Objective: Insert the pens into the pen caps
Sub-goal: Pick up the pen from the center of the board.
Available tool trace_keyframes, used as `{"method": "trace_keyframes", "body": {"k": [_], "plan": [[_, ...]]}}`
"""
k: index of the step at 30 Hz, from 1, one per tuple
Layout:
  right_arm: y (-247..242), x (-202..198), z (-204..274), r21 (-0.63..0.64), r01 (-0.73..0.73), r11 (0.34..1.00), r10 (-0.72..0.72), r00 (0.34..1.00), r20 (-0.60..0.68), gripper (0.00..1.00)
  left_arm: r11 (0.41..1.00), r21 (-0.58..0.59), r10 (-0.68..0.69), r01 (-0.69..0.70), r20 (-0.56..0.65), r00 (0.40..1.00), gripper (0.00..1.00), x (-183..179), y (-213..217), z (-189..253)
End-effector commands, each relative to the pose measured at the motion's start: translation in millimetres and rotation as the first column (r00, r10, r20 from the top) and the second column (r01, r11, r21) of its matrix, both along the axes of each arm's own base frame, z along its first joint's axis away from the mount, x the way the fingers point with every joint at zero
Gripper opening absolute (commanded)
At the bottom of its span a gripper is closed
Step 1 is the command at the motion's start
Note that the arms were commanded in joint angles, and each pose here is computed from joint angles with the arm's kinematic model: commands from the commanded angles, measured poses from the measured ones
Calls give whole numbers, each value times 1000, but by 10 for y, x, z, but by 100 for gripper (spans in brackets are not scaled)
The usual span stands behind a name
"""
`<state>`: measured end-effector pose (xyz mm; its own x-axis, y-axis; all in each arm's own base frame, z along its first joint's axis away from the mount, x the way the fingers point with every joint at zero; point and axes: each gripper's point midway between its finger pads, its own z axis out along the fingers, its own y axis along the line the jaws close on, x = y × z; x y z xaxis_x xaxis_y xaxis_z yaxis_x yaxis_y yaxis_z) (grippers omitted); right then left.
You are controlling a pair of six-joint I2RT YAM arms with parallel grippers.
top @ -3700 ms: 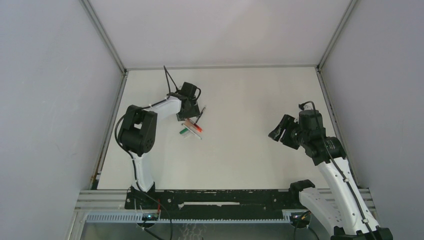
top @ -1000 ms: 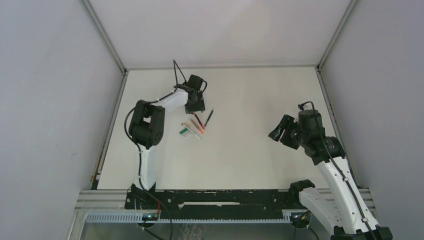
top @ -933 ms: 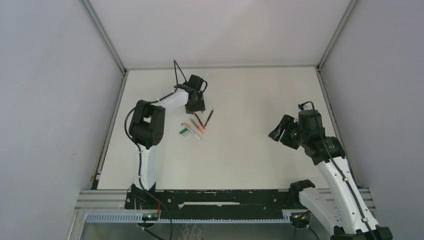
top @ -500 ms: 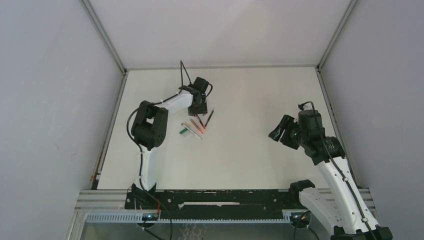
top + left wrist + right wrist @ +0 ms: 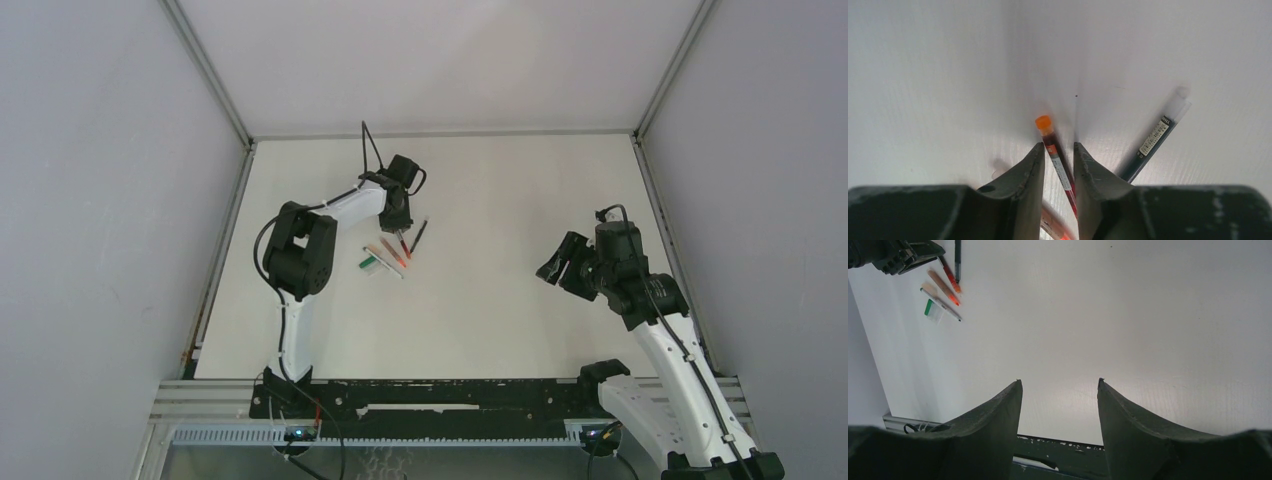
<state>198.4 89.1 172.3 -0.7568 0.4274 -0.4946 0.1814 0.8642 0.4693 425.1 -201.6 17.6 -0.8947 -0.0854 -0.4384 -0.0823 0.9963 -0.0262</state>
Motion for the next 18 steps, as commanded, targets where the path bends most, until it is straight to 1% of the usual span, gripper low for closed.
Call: {"method": "trace_keyframes", "body": {"k": [1, 5, 12, 18], "plan": [[29, 68, 81, 24, 7, 1000, -8, 999, 42, 65, 1000, -12, 4, -4, -5, 1000, 30, -42, -22, 39], [31, 67, 82, 25, 6, 1000, -7, 999, 41, 65, 1000, -13, 9, -9, 7, 1000, 27, -8, -27, 73], [33, 71, 80, 24, 4, 1000, -5, 999, 41, 65, 1000, -23, 13, -13, 5, 1000, 18, 18, -51, 68], [22, 61, 77, 21, 8, 1000, -9, 999, 40, 65, 999, -35, 19, -19, 12, 1000, 15, 45, -74, 101]]}}
